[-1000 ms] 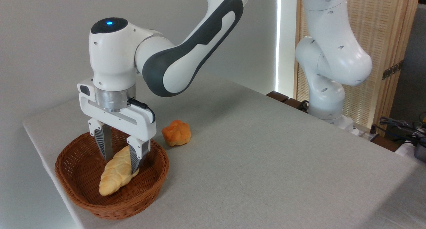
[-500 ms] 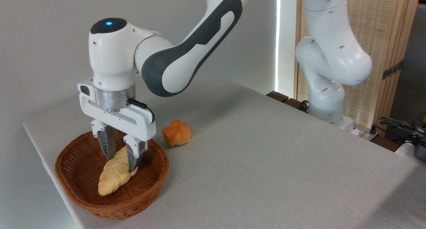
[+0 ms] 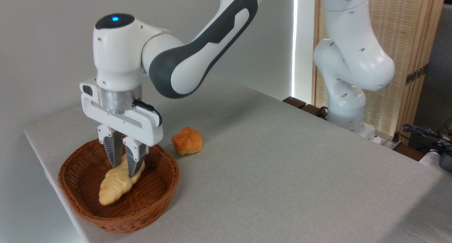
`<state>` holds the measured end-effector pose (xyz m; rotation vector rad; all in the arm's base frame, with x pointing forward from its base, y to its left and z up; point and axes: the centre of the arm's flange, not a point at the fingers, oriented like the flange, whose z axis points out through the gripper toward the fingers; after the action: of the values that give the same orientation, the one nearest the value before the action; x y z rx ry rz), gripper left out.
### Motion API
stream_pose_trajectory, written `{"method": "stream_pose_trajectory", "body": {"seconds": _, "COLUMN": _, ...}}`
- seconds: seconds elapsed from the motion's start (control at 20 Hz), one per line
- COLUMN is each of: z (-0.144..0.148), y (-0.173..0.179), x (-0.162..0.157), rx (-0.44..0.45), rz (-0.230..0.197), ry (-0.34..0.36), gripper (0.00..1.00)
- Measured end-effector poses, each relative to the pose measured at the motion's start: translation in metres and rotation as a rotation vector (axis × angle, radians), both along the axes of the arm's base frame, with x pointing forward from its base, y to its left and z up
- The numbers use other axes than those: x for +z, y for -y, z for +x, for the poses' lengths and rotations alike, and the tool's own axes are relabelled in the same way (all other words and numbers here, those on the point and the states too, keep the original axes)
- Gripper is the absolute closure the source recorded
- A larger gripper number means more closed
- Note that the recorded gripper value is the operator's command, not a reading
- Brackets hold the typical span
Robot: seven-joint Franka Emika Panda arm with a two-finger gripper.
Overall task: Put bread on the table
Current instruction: 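Lift the croissant out of the basket and carry it beside the roll, then lower the croissant onto the table and open the gripper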
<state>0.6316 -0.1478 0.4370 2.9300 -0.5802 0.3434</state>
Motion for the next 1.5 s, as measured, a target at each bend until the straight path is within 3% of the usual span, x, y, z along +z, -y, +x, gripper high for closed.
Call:
{"method": "stream_pose_trajectory", "body": {"seconds": 0.3, "z": -0.013, "y": -0.001, "x": 0.065, "rx": -0.004, "rz": -0.016, "ry": 0.091, "gripper": 0.52}}
{"method": "stream_pose_trajectory", "body": {"seconds": 0.45, "z": -0.029, "y": -0.001, "x": 0.081, "rx": -0.024, "rz": -0.006, "ry": 0.038, "gripper": 0.51}}
{"method": "stream_pose_trajectory", "body": {"seconds": 0.5, "z": -0.036, "y": -0.001, "x": 0.086, "rx": -0.041, "rz": 0.002, "ry": 0.015, "gripper": 0.44}}
{"method": "stream_pose_trajectory", "body": {"seconds": 0.65, "z": -0.067, "y": -0.004, "x": 0.095, "rx": -0.144, "rz": 0.035, "ry": -0.059, "gripper": 0.43}}
{"method": "stream_pose_trajectory", "body": {"seconds": 0.8, "z": -0.098, "y": -0.004, "x": 0.094, "rx": -0.246, "rz": 0.06, "ry": -0.123, "gripper": 0.34}}
{"method": "stream_pose_trajectory", "body": {"seconds": 0.85, "z": -0.109, "y": -0.001, "x": 0.09, "rx": -0.272, "rz": 0.067, "ry": -0.144, "gripper": 0.24}}
{"method": "stream_pose_trajectory", "body": {"seconds": 0.9, "z": -0.119, "y": 0.004, "x": 0.083, "rx": -0.303, "rz": 0.075, "ry": -0.166, "gripper": 0.06}}
{"method": "stream_pose_trajectory", "body": {"seconds": 0.95, "z": -0.13, "y": 0.01, "x": 0.073, "rx": -0.331, "rz": 0.082, "ry": -0.19, "gripper": 0.01}}
{"method": "stream_pose_trajectory", "body": {"seconds": 1.15, "z": -0.157, "y": 0.036, "x": 0.042, "rx": -0.404, "rz": 0.107, "ry": -0.258, "gripper": 0.0}}
{"method": "stream_pose_trajectory", "body": {"seconds": 1.5, "z": -0.16, "y": 0.038, "x": 0.038, "rx": -0.411, "rz": 0.11, "ry": -0.266, "gripper": 0.0}}
